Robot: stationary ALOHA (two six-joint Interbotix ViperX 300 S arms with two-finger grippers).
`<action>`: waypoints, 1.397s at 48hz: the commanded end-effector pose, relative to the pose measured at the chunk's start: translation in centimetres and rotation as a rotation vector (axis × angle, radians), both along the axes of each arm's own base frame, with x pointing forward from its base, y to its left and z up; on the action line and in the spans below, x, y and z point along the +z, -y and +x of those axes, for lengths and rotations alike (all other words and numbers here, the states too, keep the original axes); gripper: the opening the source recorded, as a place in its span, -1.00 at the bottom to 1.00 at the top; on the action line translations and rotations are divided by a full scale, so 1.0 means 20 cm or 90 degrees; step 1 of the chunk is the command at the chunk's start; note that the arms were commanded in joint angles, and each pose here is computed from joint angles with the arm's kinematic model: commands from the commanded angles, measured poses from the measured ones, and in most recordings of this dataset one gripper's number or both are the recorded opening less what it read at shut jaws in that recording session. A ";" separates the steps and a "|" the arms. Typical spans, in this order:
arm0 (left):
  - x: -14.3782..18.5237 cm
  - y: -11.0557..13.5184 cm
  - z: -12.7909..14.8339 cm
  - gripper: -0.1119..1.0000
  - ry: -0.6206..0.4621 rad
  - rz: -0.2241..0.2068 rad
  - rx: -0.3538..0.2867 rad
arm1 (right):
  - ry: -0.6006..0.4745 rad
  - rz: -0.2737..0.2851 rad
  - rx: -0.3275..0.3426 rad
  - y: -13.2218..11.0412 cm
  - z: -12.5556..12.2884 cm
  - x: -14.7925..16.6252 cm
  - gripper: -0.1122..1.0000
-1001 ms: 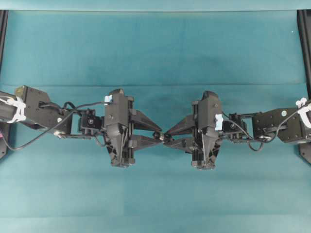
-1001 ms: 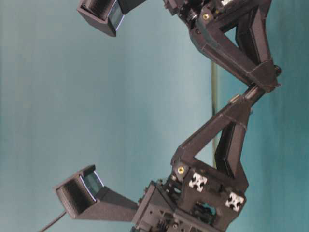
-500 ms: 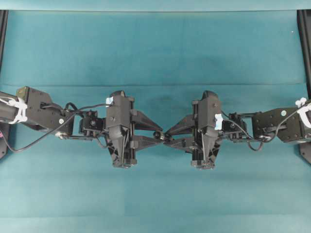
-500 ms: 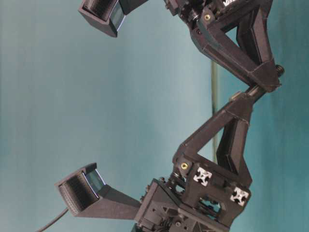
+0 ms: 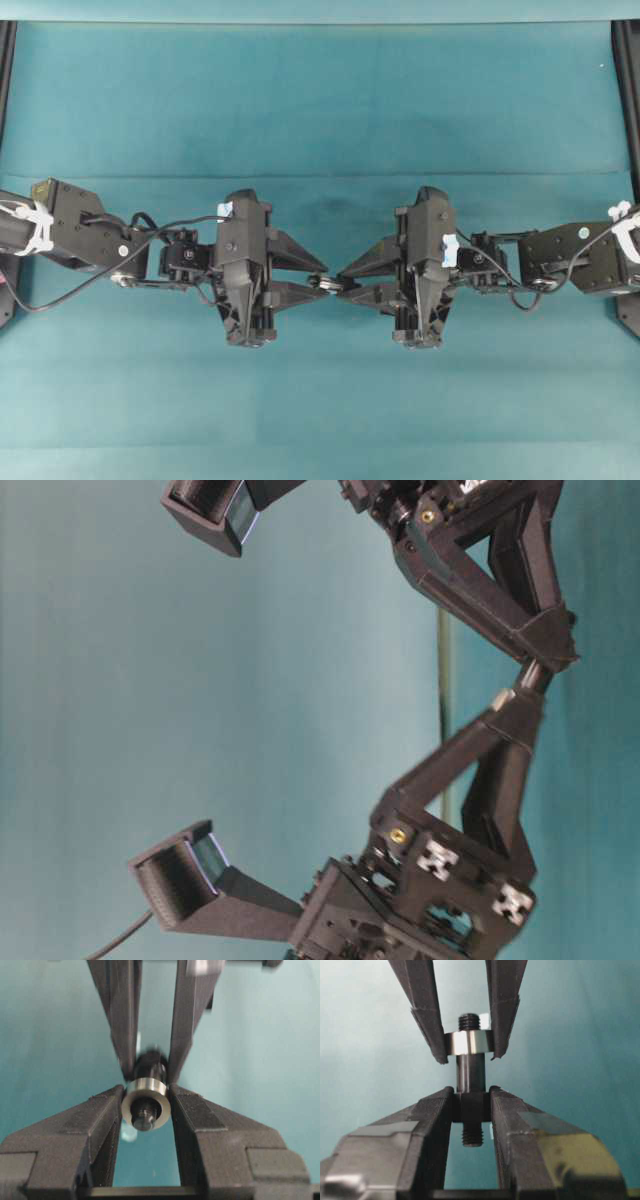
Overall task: Insert the washer onto the shaft with both hands.
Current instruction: 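Push the washer with the left gripper onto the shaft's upper thread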
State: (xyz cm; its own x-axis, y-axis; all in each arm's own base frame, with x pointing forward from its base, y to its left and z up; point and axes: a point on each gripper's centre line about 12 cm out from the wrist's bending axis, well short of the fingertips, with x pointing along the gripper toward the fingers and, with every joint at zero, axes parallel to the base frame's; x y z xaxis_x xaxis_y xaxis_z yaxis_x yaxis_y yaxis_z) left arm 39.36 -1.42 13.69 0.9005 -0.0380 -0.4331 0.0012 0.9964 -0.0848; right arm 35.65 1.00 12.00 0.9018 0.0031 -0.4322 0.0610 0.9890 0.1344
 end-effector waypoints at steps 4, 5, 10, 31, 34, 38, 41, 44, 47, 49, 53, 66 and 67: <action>0.04 0.01 -0.01 -0.15 0.008 0.001 -0.005 | 0.021 0.005 -0.005 0.01 0.01 0.04 -0.79; 0.04 0.01 0.00 -0.15 0.009 0.002 -0.005 | 0.020 0.004 -0.006 0.01 0.01 0.04 -0.79; 0.06 0.01 0.01 -0.15 0.016 0.003 -0.006 | 0.020 0.004 -0.006 0.01 0.01 0.04 -0.79; 0.12 0.01 0.10 -0.15 0.047 0.008 -0.006 | 0.027 0.004 -0.005 0.01 0.05 0.05 -0.79; 0.12 0.01 0.11 -0.15 0.048 0.008 -0.007 | 0.027 0.004 -0.005 0.01 0.05 0.05 -0.79; 0.12 0.01 0.11 -0.15 0.046 0.008 -0.007 | 0.029 0.005 -0.007 0.01 0.05 0.05 -0.79; 0.12 0.02 0.11 -0.15 0.045 0.008 -0.008 | 0.032 0.005 -0.008 0.01 0.05 0.05 -0.79; 0.12 0.02 0.10 -0.15 0.044 0.008 -0.009 | 0.041 0.004 -0.009 0.02 0.05 0.06 -0.79; 0.11 0.03 0.10 -0.15 0.039 0.008 -0.012 | 0.057 0.006 -0.015 0.03 0.06 0.07 -0.79; 0.11 0.04 0.10 -0.15 0.032 0.009 -0.014 | 0.066 0.008 -0.019 0.03 0.06 0.09 -0.79; 0.09 0.05 0.09 -0.15 0.018 0.010 -0.019 | 0.077 0.012 -0.026 0.04 0.06 0.09 -0.79; 0.07 0.05 0.06 -0.15 0.004 0.011 -0.020 | 0.082 0.013 -0.030 0.04 0.04 0.09 -0.79; 0.07 0.05 0.06 -0.15 0.003 0.011 -0.020 | 0.082 0.013 -0.030 0.04 0.04 0.09 -0.79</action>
